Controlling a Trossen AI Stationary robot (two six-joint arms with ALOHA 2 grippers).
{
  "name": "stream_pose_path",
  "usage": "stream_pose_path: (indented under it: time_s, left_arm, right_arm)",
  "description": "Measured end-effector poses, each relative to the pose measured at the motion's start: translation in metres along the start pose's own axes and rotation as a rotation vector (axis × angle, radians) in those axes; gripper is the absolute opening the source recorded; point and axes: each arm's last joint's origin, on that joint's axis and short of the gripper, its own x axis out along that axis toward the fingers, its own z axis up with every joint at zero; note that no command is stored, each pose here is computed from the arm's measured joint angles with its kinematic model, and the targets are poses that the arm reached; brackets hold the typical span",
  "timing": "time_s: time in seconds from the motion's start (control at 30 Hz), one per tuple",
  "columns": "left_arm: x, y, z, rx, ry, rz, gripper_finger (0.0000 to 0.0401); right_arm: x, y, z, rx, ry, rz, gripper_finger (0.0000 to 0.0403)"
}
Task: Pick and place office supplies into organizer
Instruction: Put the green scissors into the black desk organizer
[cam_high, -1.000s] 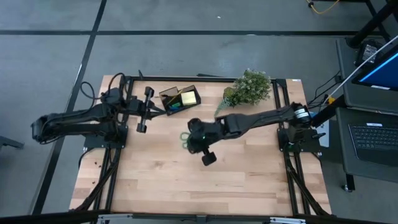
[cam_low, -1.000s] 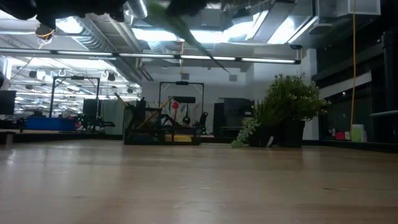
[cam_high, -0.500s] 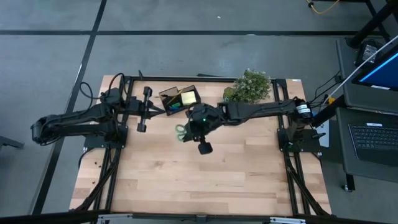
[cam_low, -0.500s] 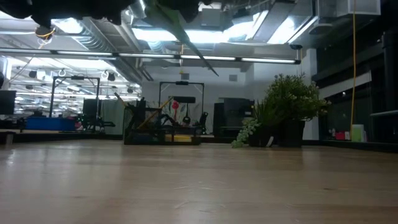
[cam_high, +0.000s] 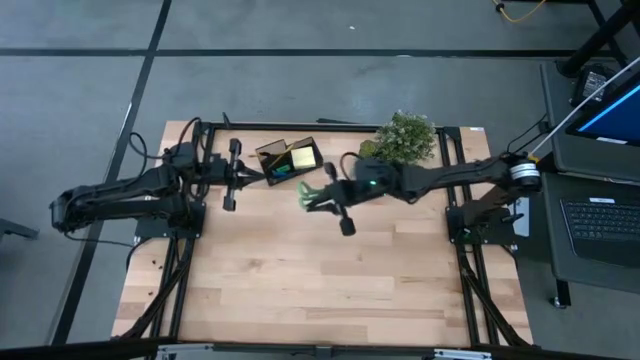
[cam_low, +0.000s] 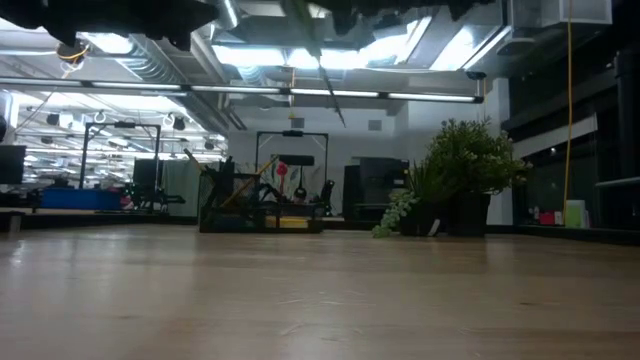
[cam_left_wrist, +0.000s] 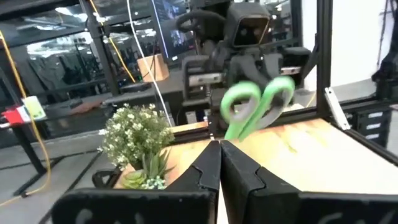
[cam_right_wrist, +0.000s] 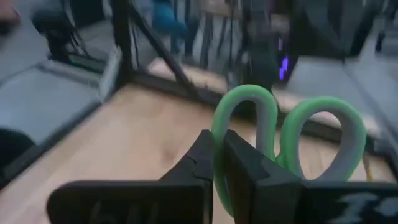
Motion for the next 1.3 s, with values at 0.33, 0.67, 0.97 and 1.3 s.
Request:
stream_pose_path:
  time_s: [0.33, 0.67, 0.97, 1.3]
  left_arm:
    - [0.027, -0.003, 0.001, -0.066, -0.094, -0.061, 0.0043]
    - [0.056, -0.011, -0.006, -0.028, -0.134, 0.025, 0.0131]
    - [0.063, -0.020, -0.003, -0.037, -0.159, -0.019, 0.0150]
    - [0.098, -0.018, 0.012, -0.007, -0.144, -0.043, 0.0150]
  right_arm:
    - [-0.012, 0.004, -0.004, -0.040, -0.214, 0.049, 0.0022]
    - [-0.012, 0.005, -0.001, -0.034, -0.255, 0.106, 0.0022]
    - [-0.012, 0.004, 0.000, -0.056, -0.267, 0.096, 0.0022]
    - [-0.013, 0.004, 0.001, -0.063, -0.283, 0.092, 0.0022]
